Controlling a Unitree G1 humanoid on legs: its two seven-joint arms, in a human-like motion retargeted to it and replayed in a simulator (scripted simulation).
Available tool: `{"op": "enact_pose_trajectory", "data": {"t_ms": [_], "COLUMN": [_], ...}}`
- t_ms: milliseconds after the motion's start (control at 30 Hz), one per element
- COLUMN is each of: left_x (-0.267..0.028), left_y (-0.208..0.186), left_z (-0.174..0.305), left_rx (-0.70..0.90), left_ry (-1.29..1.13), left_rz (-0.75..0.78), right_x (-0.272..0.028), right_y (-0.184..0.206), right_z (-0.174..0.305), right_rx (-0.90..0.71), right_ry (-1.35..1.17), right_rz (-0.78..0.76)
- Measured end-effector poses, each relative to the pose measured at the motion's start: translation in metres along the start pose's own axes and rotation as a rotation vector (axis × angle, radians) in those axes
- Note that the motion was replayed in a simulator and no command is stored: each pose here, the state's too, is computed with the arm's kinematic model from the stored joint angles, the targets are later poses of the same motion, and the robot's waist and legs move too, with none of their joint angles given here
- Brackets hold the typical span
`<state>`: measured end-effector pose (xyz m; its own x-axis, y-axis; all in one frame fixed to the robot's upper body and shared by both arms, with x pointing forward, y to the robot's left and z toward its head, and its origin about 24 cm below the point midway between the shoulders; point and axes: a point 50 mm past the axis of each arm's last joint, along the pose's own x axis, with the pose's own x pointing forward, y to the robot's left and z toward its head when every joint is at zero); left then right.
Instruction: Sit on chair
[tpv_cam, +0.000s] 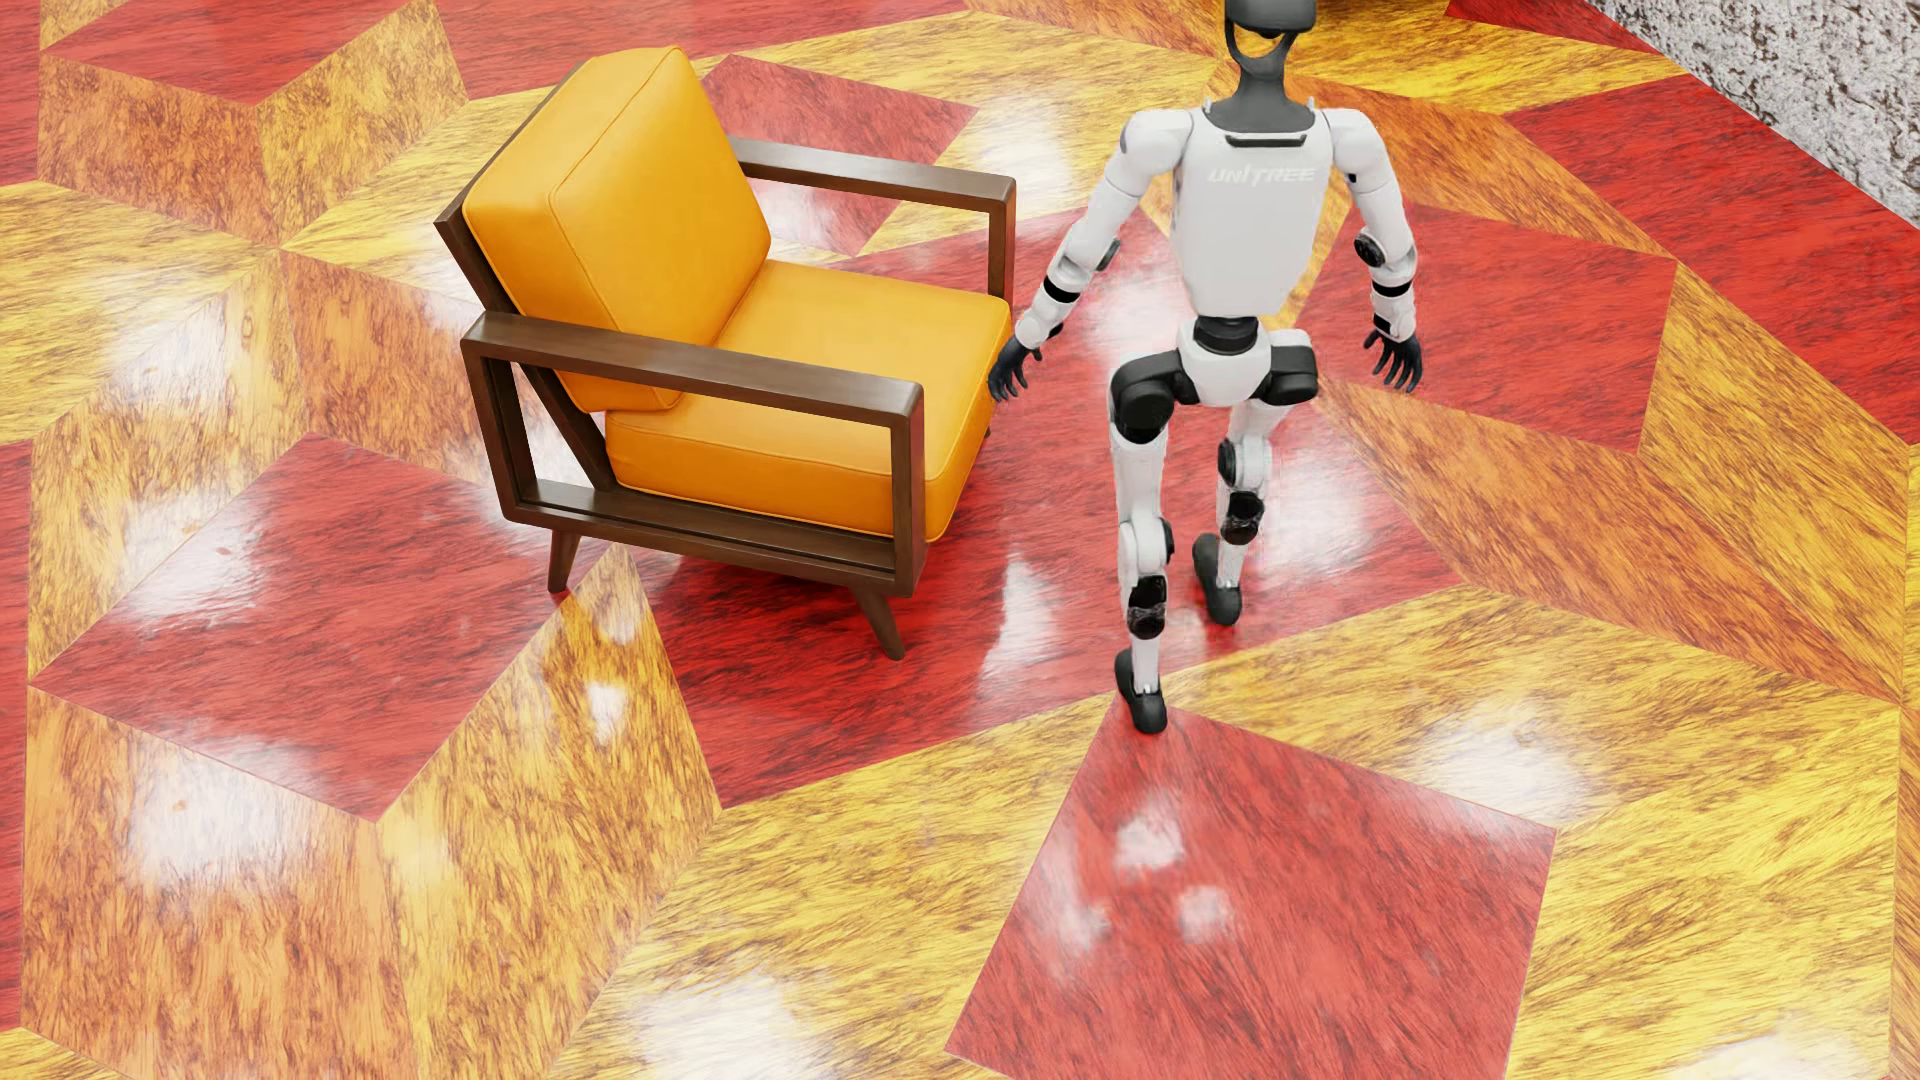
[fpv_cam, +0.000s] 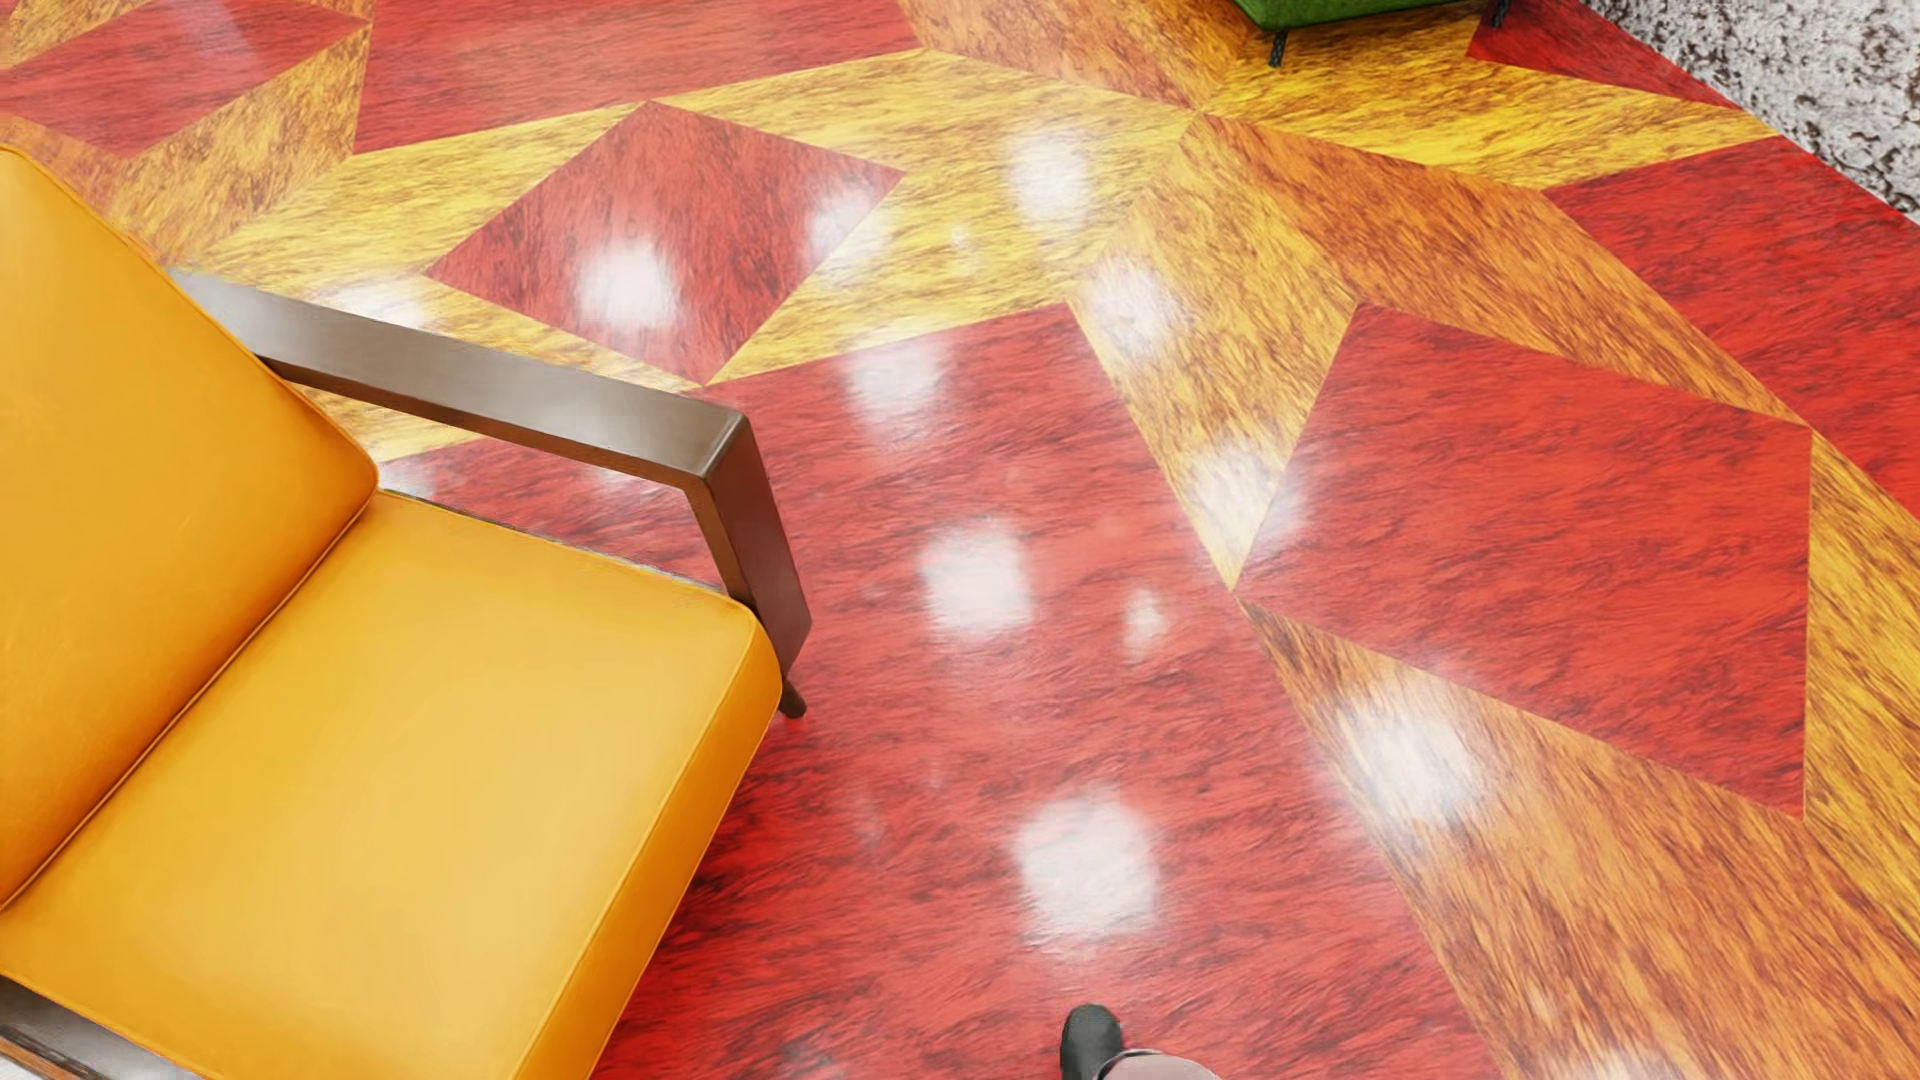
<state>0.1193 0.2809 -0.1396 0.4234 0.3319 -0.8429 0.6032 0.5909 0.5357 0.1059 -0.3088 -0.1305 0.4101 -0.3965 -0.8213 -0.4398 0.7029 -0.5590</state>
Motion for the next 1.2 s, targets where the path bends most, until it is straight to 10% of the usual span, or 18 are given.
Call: {"op": "enact_pose_trajectory", "data": {"t_ms": [1200], "left_x": [0.0], "left_y": [0.004], "left_z": [0.006], "left_rx": [-0.11], "left_ry": [-0.019], "left_rz": [0.145], "right_x": [0.003], "right_y": [-0.025], "right_z": [0.076], "right_rx": [-0.181], "right_ry": [-0.262], "right_rz": [-0.121]}}
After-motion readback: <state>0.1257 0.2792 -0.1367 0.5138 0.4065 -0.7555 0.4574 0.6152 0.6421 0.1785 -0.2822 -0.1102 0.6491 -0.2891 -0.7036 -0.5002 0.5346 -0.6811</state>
